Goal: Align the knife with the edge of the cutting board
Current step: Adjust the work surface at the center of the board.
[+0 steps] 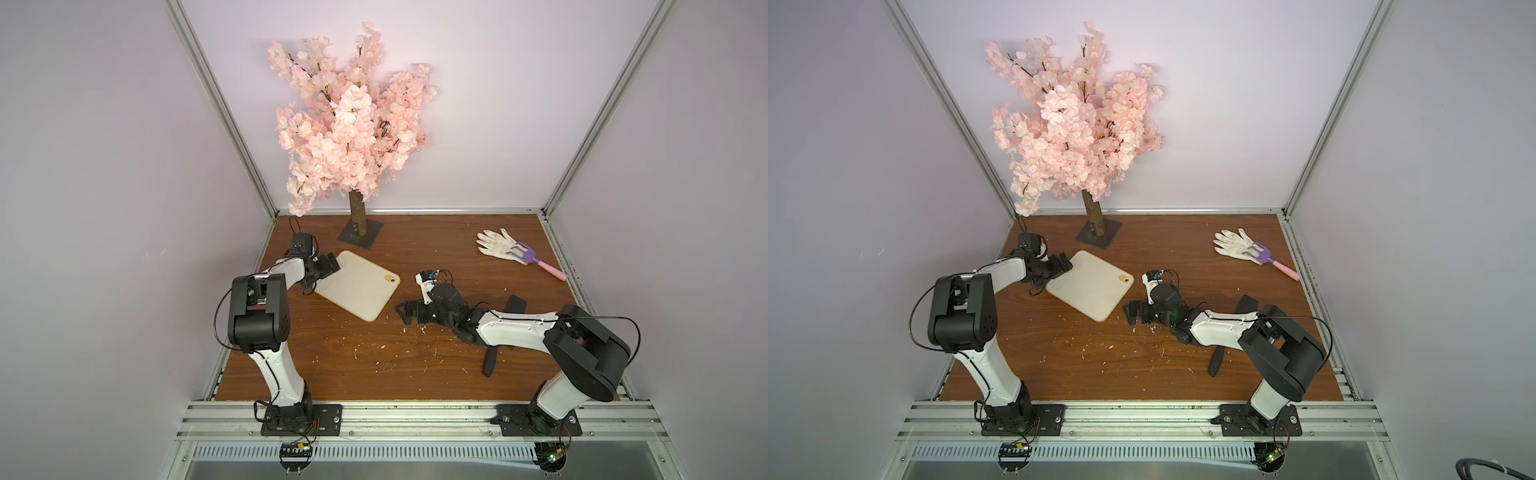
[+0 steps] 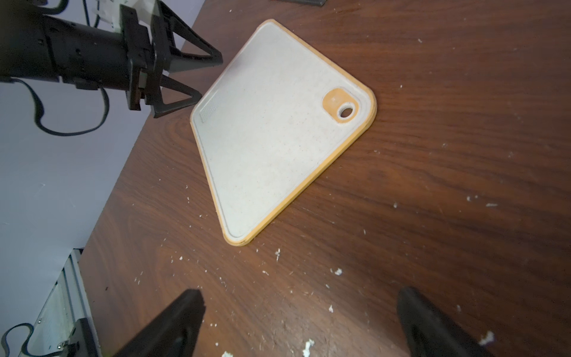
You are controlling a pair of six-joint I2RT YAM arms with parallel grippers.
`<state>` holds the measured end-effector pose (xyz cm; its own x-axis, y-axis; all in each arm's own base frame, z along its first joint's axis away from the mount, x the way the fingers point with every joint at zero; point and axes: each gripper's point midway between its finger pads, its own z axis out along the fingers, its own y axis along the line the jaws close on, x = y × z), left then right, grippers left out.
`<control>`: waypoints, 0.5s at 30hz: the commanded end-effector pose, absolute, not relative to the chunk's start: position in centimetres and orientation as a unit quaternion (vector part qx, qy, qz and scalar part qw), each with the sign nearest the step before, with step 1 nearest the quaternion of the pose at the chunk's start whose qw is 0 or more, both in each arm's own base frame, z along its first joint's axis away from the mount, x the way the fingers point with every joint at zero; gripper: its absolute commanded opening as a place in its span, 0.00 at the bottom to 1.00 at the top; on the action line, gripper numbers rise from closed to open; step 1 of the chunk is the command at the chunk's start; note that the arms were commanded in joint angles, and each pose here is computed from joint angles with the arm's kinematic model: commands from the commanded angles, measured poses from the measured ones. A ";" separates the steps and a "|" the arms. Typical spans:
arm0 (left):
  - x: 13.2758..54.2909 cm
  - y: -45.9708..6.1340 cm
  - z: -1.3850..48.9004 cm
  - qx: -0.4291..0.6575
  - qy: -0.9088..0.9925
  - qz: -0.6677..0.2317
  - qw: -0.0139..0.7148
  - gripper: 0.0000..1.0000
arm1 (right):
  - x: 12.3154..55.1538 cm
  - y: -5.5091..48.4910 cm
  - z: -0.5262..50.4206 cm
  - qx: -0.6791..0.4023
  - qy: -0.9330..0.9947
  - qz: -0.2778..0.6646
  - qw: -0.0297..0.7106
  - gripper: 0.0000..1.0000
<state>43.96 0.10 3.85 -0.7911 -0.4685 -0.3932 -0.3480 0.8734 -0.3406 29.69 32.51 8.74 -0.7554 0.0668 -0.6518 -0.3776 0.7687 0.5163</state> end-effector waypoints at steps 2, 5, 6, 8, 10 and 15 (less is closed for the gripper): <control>38.9 -2.7 0.5 -0.213 0.958 -0.131 0.140 1.00 | 29.7 32.8 9.9 -0.082 0.867 0.353 0.342 1.00; 38.4 -3.1 0.7 -0.208 0.958 -0.139 0.138 1.00 | 29.7 32.7 9.5 -0.076 0.871 0.349 0.338 1.00; 38.2 -3.3 0.8 -0.207 0.958 -0.142 0.138 1.00 | 29.7 32.6 9.4 -0.074 0.872 0.347 0.336 1.00; 37.9 -3.5 0.9 -0.203 0.959 -0.144 0.138 1.00 | 29.8 32.4 9.1 -0.069 0.875 0.344 0.335 1.00; 37.5 -3.6 1.0 -0.202 0.959 -0.145 0.137 1.00 | 29.8 32.3 9.0 -0.067 0.875 0.344 0.334 1.00; 36.7 -4.5 1.0 -0.188 0.962 -0.146 0.134 0.98 | 29.9 32.0 8.4 -0.059 0.879 0.343 0.326 0.99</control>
